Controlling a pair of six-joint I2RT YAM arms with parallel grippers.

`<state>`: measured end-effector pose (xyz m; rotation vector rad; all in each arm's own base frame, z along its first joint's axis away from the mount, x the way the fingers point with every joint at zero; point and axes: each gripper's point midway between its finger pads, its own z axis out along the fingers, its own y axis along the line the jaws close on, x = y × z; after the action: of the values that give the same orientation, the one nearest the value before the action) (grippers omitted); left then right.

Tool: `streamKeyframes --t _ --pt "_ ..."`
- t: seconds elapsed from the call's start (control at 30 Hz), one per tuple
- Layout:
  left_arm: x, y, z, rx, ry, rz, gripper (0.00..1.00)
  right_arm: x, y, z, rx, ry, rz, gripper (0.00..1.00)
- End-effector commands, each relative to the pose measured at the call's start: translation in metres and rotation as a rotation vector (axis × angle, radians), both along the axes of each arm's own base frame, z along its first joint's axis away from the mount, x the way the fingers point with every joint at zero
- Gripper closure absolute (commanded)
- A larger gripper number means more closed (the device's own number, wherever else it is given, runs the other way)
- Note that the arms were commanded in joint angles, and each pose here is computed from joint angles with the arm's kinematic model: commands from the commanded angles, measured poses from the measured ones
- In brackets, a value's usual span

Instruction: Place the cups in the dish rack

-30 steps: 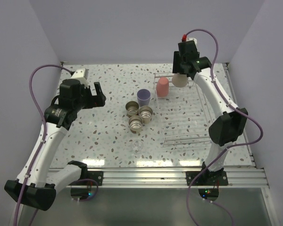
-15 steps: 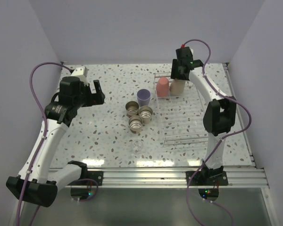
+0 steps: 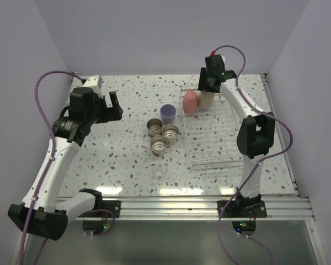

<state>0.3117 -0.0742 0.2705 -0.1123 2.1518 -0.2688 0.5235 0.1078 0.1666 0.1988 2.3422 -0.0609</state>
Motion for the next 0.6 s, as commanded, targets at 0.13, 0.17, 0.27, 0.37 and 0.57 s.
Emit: streamKeyframes --t 0.13,0.17,0.27,0.37,0.57 --pt "0.004 -0.002 0.019 -0.006 -0.048 -0.021 0.0 -0.006 0.0 -0.006 0.002 0.001 0.002 0.56" --pt "0.004 -0.002 0.018 -0.006 -0.047 -0.021 0.0 -0.007 -0.001 -0.008 -0.002 0.008 0.001 0.51" --pt "0.004 -0.006 0.018 -0.02 -0.047 -0.038 0.0 -0.01 -0.001 -0.007 -0.005 0.012 0.006 0.31" --pt "0.006 -0.009 0.02 -0.031 -0.054 -0.048 0.0 -0.011 -0.001 -0.002 -0.003 0.006 0.007 0.16" --pt "0.004 -0.016 0.025 -0.06 -0.058 -0.079 0.0 -0.017 -0.002 0.019 0.015 -0.017 0.012 0.02"
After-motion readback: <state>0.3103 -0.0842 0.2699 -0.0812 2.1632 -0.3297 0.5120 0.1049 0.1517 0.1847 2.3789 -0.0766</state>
